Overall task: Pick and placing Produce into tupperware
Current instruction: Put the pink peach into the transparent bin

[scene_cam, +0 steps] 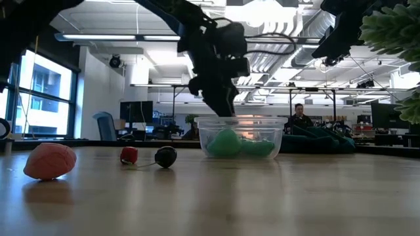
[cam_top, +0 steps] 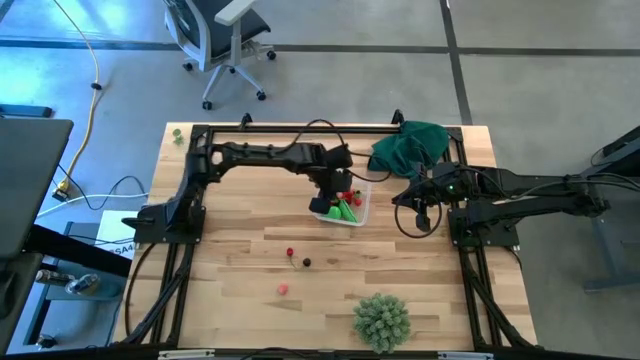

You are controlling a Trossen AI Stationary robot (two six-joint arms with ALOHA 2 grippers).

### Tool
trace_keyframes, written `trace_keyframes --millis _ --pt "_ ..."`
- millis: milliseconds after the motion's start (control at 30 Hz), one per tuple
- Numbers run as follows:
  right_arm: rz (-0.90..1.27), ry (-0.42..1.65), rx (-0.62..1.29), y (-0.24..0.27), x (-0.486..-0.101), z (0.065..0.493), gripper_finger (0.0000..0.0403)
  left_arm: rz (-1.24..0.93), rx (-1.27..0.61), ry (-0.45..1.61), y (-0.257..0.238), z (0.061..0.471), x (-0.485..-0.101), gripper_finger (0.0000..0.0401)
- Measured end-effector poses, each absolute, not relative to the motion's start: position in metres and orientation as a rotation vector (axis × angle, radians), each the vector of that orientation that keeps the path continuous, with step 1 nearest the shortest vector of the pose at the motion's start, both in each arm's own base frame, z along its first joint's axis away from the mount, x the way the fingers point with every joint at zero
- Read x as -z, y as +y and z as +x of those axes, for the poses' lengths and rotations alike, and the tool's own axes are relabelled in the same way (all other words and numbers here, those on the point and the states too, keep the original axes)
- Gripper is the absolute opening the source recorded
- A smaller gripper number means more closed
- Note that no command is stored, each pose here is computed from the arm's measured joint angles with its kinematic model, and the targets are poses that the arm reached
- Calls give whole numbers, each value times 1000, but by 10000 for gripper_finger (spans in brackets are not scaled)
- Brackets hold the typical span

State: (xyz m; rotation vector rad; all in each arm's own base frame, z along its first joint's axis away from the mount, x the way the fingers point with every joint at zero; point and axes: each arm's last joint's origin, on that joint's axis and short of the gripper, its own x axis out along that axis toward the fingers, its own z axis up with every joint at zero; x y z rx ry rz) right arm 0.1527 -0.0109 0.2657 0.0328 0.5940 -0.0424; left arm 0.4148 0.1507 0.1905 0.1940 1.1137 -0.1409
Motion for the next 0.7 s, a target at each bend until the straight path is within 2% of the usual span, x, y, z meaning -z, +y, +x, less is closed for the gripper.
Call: trace_keyframes --millis 467,700 --pt "33 593 42 -11 -266 153 24 182 149 1151 152 418 -184 91" --pt "33 594 42 -11 -266 153 24 233 125 1173 150 419 -184 123"
